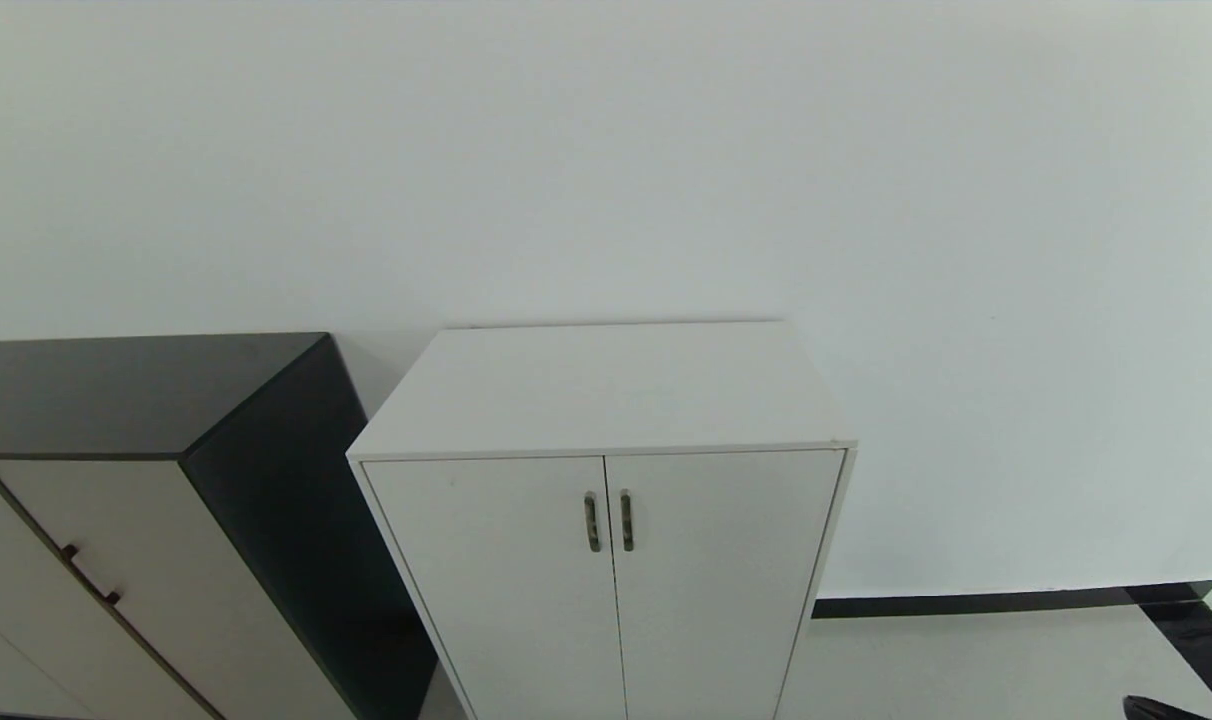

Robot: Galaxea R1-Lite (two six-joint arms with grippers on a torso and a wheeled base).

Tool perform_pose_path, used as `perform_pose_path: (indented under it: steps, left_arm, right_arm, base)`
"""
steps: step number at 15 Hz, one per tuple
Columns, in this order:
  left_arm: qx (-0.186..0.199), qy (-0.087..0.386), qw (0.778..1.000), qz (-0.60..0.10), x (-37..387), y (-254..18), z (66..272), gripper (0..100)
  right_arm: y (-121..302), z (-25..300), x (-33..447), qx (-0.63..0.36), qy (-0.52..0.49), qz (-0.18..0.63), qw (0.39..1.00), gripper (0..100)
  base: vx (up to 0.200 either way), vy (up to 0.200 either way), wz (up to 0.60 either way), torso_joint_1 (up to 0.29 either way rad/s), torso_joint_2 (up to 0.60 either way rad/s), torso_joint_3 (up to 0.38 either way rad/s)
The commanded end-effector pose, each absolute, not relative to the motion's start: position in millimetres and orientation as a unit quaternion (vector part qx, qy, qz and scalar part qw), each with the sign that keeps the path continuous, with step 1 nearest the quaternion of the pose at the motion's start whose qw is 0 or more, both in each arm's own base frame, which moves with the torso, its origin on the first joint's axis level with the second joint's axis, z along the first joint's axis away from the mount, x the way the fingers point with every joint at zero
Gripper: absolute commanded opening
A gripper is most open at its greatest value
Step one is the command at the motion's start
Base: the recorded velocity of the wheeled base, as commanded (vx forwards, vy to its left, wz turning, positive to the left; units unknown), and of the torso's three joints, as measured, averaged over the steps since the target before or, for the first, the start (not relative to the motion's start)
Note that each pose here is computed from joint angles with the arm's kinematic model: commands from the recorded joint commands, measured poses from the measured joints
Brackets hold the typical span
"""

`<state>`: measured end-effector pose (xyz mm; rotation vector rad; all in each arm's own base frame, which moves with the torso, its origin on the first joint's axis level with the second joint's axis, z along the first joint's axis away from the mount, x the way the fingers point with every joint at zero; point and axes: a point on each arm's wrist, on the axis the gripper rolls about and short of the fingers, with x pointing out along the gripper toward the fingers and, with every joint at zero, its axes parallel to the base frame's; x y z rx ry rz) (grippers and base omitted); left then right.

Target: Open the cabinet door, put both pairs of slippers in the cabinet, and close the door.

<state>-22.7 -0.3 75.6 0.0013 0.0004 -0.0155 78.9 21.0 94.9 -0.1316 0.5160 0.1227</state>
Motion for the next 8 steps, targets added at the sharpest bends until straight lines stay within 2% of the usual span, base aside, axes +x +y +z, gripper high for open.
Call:
perform_pose_path:
  steps: [1,3,5,8]
  left_arm:
    - [0.001,0.0,1.0,-0.008,-23,0,76,0]
    - [0.001,0.001,1.0,-0.008,-23,0,76,0]
    - [0.001,0.0,1.0,-0.008,-23,0,76,0]
    - [0.001,0.0,1.0,-0.008,-23,0,76,0]
  right_arm:
    - [1,82,16,-0.046,0.202,0.076,0.975,0]
    - [-2,85,2,-0.024,0.155,0.088,0.984,0]
    - [-4,85,-3,-0.016,0.125,0.145,0.981,0]
    - [-3,85,-2,-0.024,0.13,0.158,0.978,0]
  base:
    - [0.0,0.0,0.0,0.0,0.0,0.0]
    - [0.0,0.0,0.0,0.0,0.0,0.0]
    - [0.0,0.0,0.0,0.0,0.0,0.0]
    - [0.0,0.0,0.0,0.0,0.0,0.0]
